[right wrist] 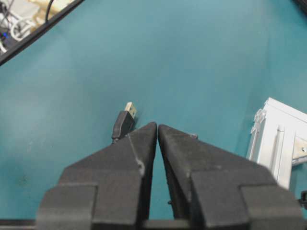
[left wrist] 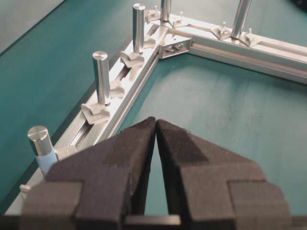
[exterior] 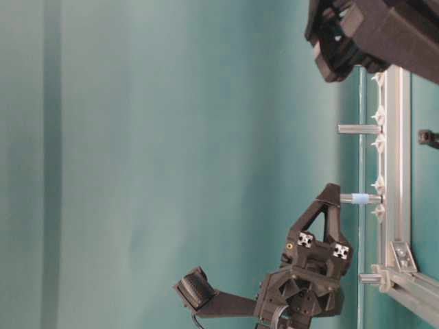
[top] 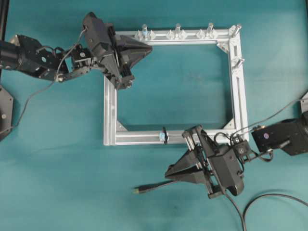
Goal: Insert the wire through the string loop located in the center.
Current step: 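Lower the right gripper over the black USB cable near its plug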
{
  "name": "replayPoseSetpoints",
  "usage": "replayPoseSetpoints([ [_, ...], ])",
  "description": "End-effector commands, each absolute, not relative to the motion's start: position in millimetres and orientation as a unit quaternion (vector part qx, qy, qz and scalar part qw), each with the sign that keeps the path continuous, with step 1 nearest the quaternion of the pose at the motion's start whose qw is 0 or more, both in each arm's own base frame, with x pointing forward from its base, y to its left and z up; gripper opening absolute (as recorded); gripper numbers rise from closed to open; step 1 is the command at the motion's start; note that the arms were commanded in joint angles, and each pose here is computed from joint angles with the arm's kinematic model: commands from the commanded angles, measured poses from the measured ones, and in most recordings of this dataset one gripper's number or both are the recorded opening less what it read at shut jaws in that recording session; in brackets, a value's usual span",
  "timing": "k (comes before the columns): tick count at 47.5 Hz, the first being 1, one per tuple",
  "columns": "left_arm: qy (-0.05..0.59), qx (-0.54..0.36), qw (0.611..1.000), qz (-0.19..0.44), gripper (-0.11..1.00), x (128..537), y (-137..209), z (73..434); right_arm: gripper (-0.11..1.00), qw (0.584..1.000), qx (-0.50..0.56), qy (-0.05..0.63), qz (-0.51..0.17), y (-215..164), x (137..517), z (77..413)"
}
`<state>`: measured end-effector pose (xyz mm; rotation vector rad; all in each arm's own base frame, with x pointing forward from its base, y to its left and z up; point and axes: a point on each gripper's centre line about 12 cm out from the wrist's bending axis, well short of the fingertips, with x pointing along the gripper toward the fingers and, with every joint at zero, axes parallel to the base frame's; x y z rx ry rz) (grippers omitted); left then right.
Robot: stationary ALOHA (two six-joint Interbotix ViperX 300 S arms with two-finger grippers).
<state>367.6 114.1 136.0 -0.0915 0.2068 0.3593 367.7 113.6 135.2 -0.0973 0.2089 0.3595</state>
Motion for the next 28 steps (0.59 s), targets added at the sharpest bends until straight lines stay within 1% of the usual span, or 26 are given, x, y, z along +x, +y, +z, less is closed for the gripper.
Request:
replayPoseSetpoints([
  [1,0.085,-0.053,0.982,0.163,0.15,375.2,108.7,161.5,0.19,0.980,-0.044,0.084,0.177,114.6,373.6,147.0],
  [3,0.095,-0.057,0.981,0.162,0.13,375.6,108.8,164.6,0.17,0.980,-0.043,0.084,0.177,114.6,373.6,147.0],
  [4,0.102,-0.058,0.980,0.161,0.09,375.5,108.5,165.8,0.12,0.980,-0.043,0.084,0.177,115.1,373.4,146.4],
  [5,0.109,-0.060,0.979,0.160,0.03,375.5,108.3,166.5,0.07,0.980,-0.042,0.084,0.177,114.6,373.6,147.0],
  [6,0.116,-0.061,0.978,0.160,0.01,375.5,108.1,167.2,0.04,0.980,-0.043,0.084,0.177,114.7,373.6,146.5],
  [8,0.125,-0.063,0.977,0.159,0.00,374.8,107.7,168.9,0.00,0.980,-0.042,0.083,0.177,114.7,374.0,147.4],
  [12,0.135,-0.064,0.976,0.156,0.00,373.1,106.1,171.7,0.00,0.980,-0.041,0.081,0.177,115.0,375.2,148.7],
  [22,0.130,-0.062,0.978,0.150,0.00,372.6,100.9,177.9,0.00,0.980,-0.037,0.081,0.177,115.7,375.4,149.2],
  [28,0.128,-0.060,0.979,0.146,0.00,373.9,98.8,179.5,0.00,0.979,-0.036,0.094,0.176,115.4,375.3,146.6],
])
